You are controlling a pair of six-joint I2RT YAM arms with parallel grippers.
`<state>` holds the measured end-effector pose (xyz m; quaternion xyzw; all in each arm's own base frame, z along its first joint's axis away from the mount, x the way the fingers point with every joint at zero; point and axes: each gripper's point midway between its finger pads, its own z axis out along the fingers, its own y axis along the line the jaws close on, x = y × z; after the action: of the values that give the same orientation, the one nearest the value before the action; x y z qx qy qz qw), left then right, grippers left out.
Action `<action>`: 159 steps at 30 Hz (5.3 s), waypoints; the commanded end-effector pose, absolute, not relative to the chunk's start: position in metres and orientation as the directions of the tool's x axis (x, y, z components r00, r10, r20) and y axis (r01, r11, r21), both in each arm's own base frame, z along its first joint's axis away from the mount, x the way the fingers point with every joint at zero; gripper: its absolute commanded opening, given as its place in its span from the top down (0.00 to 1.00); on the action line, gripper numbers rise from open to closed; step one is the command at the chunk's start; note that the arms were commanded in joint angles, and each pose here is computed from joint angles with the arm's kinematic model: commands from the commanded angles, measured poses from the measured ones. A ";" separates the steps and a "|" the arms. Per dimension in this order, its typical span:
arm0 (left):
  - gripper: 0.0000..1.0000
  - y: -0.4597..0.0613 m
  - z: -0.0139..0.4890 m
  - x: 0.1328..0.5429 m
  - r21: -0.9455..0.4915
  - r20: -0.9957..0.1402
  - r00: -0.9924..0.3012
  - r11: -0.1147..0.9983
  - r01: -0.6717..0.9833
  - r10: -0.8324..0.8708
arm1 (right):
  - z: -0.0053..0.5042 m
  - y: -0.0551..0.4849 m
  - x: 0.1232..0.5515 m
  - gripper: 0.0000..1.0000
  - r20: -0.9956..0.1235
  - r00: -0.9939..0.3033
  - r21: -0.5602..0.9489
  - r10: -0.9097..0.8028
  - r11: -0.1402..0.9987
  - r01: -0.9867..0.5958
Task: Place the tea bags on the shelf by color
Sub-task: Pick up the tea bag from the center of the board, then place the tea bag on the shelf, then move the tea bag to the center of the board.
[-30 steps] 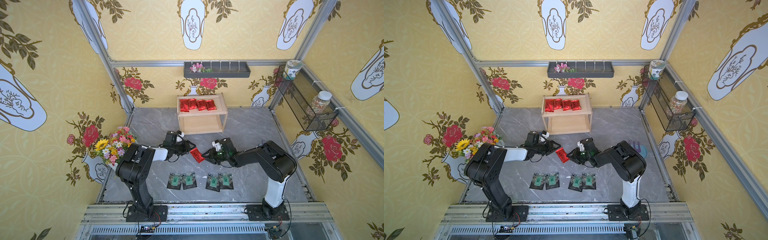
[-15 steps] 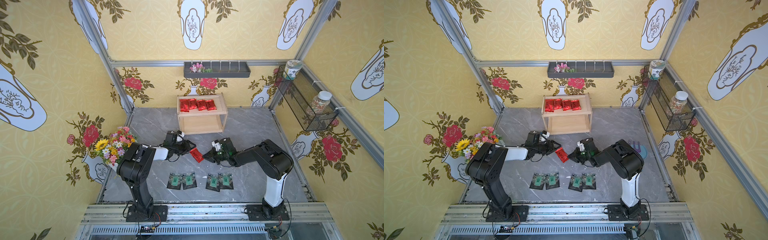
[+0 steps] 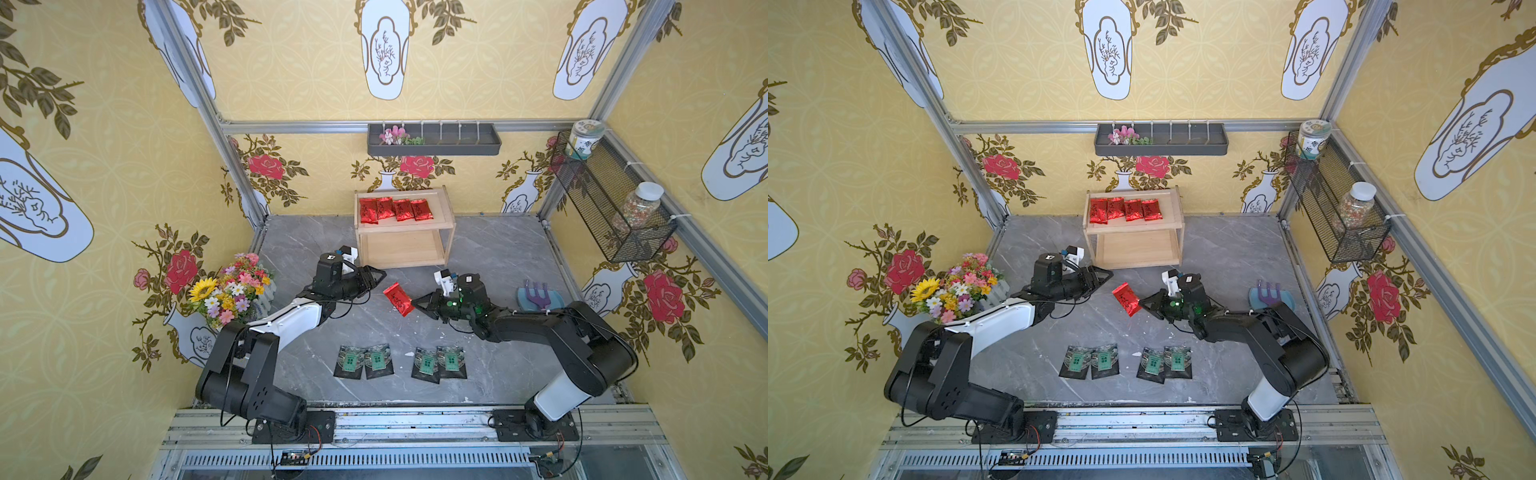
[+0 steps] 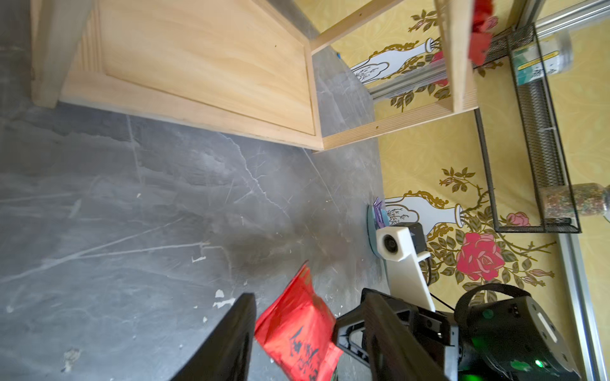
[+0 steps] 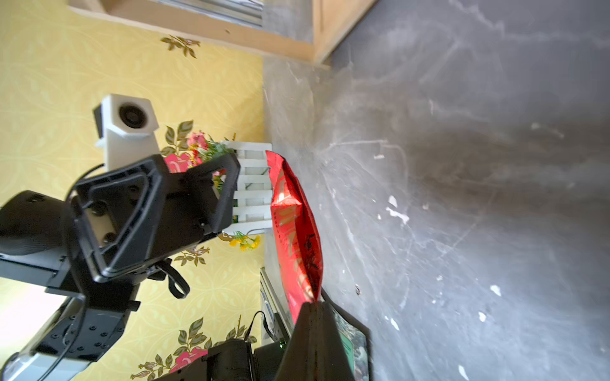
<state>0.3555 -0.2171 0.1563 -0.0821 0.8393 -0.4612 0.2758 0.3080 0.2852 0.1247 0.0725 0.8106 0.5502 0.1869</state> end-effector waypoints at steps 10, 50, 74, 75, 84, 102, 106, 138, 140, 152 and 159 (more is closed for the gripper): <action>0.39 -0.219 0.228 0.367 -0.802 -0.467 -0.788 0.567 0.188 -0.400 | 0.265 0.218 0.374 1.00 -0.403 -0.757 0.899 0.514 0.376 -0.223; 0.36 -0.216 0.225 0.378 -0.790 -0.458 -0.805 0.589 0.173 -0.377 | 0.269 0.174 0.542 0.98 -0.392 -0.652 0.887 0.650 0.455 -0.080; 0.36 -0.213 0.223 0.378 -0.793 -0.454 -0.804 0.586 0.167 -0.384 | 0.262 0.176 0.541 0.68 -0.402 -0.666 0.864 0.628 0.501 -0.048; 0.36 -0.212 0.223 0.379 -0.794 -0.453 -0.803 0.586 0.165 -0.387 | 0.264 0.176 0.539 0.68 -0.406 -0.667 0.861 0.625 0.506 -0.049; 0.36 -0.212 0.219 0.379 -0.796 -0.449 -0.803 0.584 0.160 -0.391 | 0.278 0.170 0.523 0.65 -0.436 -0.660 0.839 0.612 0.541 -0.053; 0.35 -0.186 0.162 0.351 -0.774 -0.341 -0.819 0.632 -0.035 -0.462 | 0.204 0.243 0.356 0.38 -0.760 -0.649 0.328 0.005 0.866 -0.378; 0.32 -0.178 0.138 0.340 -0.758 -0.293 -0.823 0.643 -0.110 -0.486 | 0.163 0.302 0.292 0.31 -0.772 -0.555 0.107 -0.311 0.796 -0.595; 0.30 -0.161 0.068 0.319 -0.715 -0.197 -0.832 0.657 -0.240 -0.518 | 0.019 0.378 0.198 0.03 -0.561 -0.370 -0.199 -0.741 0.554 -0.808; 0.30 -0.161 0.067 0.318 -0.718 -0.193 -0.834 0.654 -0.238 -0.516 | 0.017 0.374 0.205 0.03 -0.557 -0.383 -0.197 -0.737 0.566 -0.801; 0.41 -0.203 0.068 0.286 -0.803 -0.094 -0.914 0.573 -0.165 -0.395 | 0.073 0.385 0.227 0.04 -0.664 -0.555 0.131 -0.500 0.653 -0.746; 0.41 -0.210 0.057 0.274 -0.790 -0.058 -0.925 0.584 -0.187 -0.375 | 0.092 0.368 0.247 0.22 -0.543 -0.815 0.496 -0.204 0.705 -0.507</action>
<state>0.2757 -0.2061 0.0567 -0.1626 0.8858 -0.4190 0.1158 0.2533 0.3609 0.0881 -0.2664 0.8867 0.2468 0.2860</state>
